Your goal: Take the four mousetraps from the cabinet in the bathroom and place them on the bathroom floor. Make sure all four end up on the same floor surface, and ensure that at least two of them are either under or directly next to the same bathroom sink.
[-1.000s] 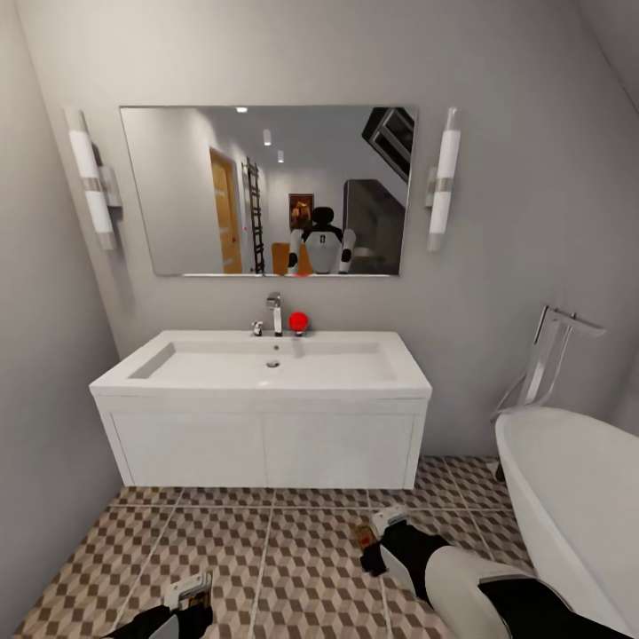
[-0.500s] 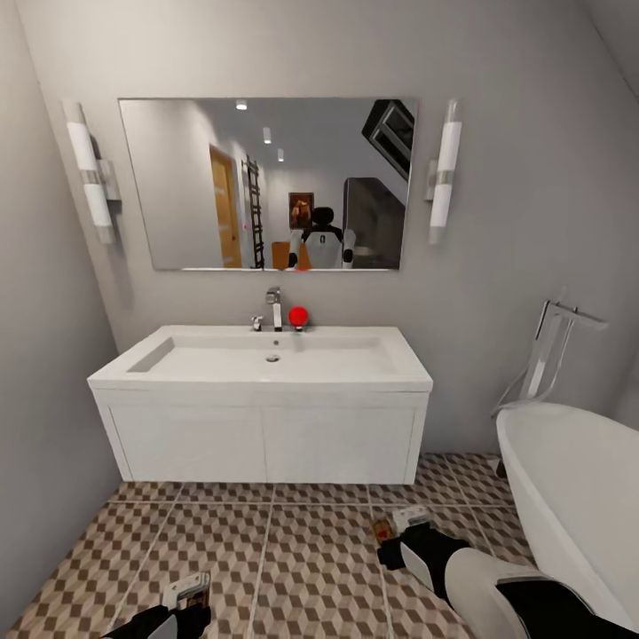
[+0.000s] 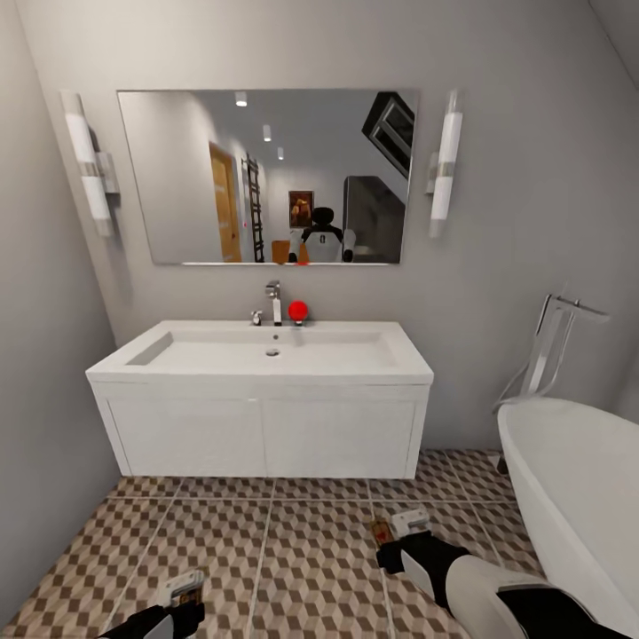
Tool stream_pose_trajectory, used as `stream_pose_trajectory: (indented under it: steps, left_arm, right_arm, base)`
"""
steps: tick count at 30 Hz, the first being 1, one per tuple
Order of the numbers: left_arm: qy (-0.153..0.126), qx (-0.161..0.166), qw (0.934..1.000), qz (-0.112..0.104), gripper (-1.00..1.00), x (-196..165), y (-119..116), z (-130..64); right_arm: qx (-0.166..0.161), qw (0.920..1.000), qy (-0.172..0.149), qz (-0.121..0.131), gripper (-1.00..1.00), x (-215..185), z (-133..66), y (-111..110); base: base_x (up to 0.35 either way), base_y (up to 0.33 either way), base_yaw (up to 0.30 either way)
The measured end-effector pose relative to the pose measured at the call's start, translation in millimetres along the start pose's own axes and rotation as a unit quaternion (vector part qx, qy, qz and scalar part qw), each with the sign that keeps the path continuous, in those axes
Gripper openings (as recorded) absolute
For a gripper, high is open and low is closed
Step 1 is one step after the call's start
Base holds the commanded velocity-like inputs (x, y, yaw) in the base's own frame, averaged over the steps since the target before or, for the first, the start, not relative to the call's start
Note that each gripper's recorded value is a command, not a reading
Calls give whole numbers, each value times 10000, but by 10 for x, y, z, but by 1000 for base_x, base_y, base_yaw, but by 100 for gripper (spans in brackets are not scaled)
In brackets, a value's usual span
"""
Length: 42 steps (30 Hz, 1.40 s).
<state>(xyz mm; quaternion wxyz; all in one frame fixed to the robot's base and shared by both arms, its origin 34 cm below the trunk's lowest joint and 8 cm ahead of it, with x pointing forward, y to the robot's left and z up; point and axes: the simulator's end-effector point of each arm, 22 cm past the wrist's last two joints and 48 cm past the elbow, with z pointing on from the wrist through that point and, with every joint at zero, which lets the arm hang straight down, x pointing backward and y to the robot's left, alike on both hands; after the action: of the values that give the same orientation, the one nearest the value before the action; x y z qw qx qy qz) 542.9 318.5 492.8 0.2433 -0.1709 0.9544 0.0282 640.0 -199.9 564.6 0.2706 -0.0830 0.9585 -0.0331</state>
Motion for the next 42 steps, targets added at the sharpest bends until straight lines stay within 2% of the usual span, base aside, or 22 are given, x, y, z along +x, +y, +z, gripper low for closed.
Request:
stream_pose_trajectory:
  steps: [7, 17, 31, 36, 39, 42]
  left_arm:
    - [-183, -207, 9996, -28, -100, -17, 132, 109]
    - [-814, -576, 9949, -119, -100, -194, 348, 229]
    - [-912, -654, 9936, -119, -100, -71, 396, 443]
    - [-894, -639, 9939, 27, -100, 1, 375, 526]
    - [-915, -636, 9934, 256, -100, 25, 365, 574]
    - [-929, -655, 9929, 358, -100, 54, 376, 621]
  right_arm:
    - [-15, 10000, -56, -2, -100, 62, 105, 39]
    - [-11, 10000, -70, 1, -100, 177, 257, 56]
    - [-11, 10000, -91, 3, -100, 345, 472, 91]
    - [-6, 9999, -119, 9, -100, 399, 550, 95]
    - [-5, 9999, -161, 12, -100, 421, 596, 102]
    - [-6, 9997, -233, 18, -100, 433, 643, 110]
  base:
    - [0, 0, 0]
    - [0, 0, 0]
    - [0, 0, 0]
    - [0, 0, 0]
    - [0, 0, 0]
    - [0, 0, 0]
